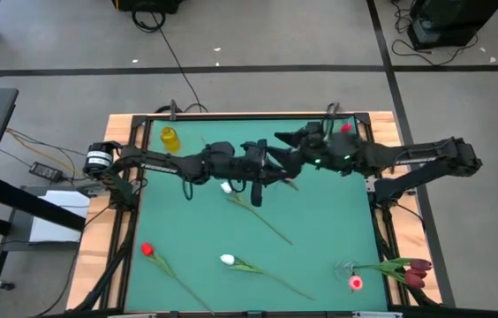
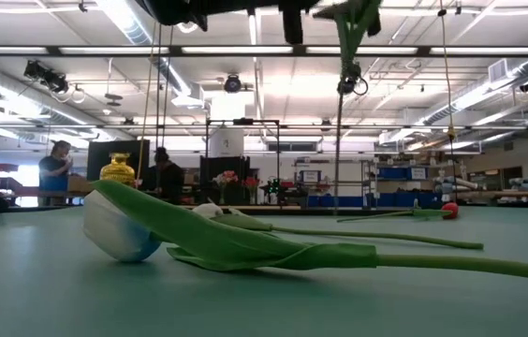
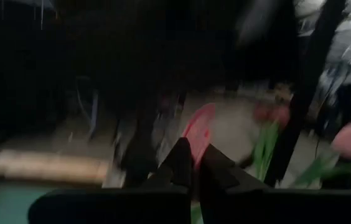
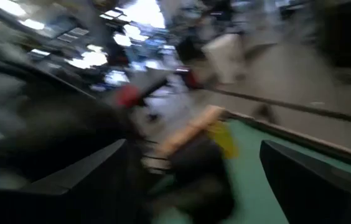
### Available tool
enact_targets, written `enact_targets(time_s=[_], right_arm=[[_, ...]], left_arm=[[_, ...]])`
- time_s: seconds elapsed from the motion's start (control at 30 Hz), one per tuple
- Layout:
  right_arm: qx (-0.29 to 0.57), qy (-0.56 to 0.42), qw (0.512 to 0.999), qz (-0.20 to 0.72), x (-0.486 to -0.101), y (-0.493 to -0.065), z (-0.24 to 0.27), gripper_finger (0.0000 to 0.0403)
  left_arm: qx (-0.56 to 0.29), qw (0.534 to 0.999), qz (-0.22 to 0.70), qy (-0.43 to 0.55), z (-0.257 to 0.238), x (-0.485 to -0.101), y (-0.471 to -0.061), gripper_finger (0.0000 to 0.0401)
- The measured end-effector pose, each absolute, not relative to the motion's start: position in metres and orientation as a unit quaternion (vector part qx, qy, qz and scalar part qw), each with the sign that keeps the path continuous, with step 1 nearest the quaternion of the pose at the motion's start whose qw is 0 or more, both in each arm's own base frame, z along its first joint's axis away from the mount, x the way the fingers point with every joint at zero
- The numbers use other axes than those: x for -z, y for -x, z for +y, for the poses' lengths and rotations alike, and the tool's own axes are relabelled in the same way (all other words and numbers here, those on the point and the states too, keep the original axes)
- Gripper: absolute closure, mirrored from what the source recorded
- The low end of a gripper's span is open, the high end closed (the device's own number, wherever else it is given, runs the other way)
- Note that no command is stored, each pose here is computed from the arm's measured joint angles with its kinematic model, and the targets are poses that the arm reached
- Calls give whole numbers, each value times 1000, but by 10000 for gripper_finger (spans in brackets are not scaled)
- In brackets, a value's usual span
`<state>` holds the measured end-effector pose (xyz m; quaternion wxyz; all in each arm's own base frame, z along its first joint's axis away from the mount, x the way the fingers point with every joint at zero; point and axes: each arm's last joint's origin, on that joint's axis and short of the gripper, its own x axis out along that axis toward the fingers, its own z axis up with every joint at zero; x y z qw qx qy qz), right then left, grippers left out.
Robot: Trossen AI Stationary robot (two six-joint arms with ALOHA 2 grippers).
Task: Sort flowers into vase by color
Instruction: Put the pink tulip into the transparent vase
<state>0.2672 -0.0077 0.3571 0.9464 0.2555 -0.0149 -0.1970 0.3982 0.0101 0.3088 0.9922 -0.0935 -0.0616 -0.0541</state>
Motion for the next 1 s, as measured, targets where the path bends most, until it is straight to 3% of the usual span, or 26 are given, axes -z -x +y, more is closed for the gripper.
enact_targets(time_s=[0.13,0.3,0.47,0.67,1.0], right_arm=[[143,-274,949,-60,-380,-247,-14,6],[147,-268,948,-92,-394,-228,-19,13],[117,-282,950,-65,-396,-215,-17,19],[91,-260,961,22,-386,-200,-10,47],[57,-197,974,101,-375,-194,8,91]], left_arm=[[48,994,17,99,6,-291,-400,393],[44,994,31,97,5,-288,-400,394],[43,992,-19,113,10,-298,-400,392],[71,975,-152,143,9,-336,-387,387],[24,961,-202,188,27,-368,-364,391]])
